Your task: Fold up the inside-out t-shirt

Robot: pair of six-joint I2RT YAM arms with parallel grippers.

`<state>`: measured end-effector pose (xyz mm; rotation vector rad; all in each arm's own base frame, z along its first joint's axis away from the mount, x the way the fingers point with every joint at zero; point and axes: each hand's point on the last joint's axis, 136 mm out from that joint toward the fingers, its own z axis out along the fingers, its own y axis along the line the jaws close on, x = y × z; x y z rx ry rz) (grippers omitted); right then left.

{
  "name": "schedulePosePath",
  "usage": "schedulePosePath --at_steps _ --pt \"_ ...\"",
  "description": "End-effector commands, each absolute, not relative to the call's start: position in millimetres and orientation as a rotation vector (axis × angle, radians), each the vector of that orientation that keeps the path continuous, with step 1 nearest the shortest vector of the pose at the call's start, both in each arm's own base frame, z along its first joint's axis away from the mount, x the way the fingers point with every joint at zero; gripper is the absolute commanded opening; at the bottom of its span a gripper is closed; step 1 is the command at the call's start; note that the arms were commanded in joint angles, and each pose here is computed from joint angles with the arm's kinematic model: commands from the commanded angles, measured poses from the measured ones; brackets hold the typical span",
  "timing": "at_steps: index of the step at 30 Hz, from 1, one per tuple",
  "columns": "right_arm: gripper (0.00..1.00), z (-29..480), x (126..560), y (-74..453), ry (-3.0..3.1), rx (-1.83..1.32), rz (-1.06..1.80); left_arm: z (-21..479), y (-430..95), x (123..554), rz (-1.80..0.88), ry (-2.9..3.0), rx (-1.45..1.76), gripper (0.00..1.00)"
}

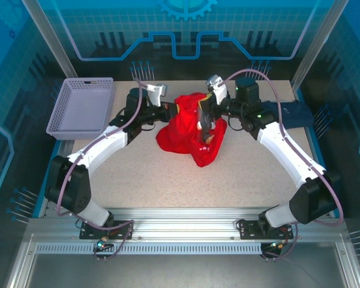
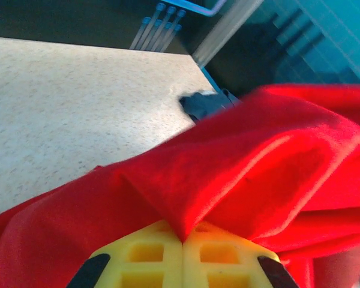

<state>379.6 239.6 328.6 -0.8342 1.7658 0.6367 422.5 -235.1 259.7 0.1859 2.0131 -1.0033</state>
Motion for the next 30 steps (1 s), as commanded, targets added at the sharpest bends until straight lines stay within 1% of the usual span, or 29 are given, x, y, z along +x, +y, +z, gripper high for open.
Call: schedulePosePath --at_steps 1,3,6,7,9,11,13,17,20,22,25,27,28,30 --pt "0.00 389 367 216 1.623 -0.819 0.558 243 -194 430 -0.978 2.043 -0.026 0.00" --pt "0.00 392 365 214 1.601 -0.810 0.573 227 -185 425 -0.948 2.089 -0.068 0.00" --pt "0.00 384 361 224 1.590 -0.836 0.639 199 -179 412 -0.902 2.182 -0.099 0.06" --pt "0.00 378 362 227 1.596 -0.847 0.644 189 -174 408 -0.876 2.211 -0.122 0.09" --pt "0.00 365 364 231 1.607 -0.872 0.655 178 -166 401 -0.827 2.236 -0.143 0.25" --pt "0.00 352 365 236 1.620 -0.894 0.682 183 -164 392 -0.827 2.205 -0.116 0.40" --pt "0.00 345 363 241 1.641 -0.923 0.723 199 -165 384 -0.844 2.139 -0.069 0.49" --pt "0.00 336 360 251 1.678 -0.969 0.767 242 -180 360 -0.841 1.983 0.127 0.62" --pt "0.00 333 355 256 1.674 -0.997 0.792 259 -208 346 -0.837 1.932 0.315 0.70" --pt "0.00 332 352 260 1.669 -1.017 0.802 263 -224 345 -0.837 1.925 0.406 0.75" --pt "0.00 337 349 263 1.657 -1.035 0.820 258 -243 354 -0.798 1.950 0.501 0.77" --pt "0.00 345 348 265 1.645 -1.043 0.828 256 -252 366 -0.788 1.973 0.519 0.73" --pt "0.00 353 347 265 1.632 -1.048 0.832 257 -256 371 -0.799 1.975 0.530 0.66" --pt "0.00 370 346 266 1.604 -1.054 0.830 260 -262 378 -0.816 1.984 0.535 0.46"
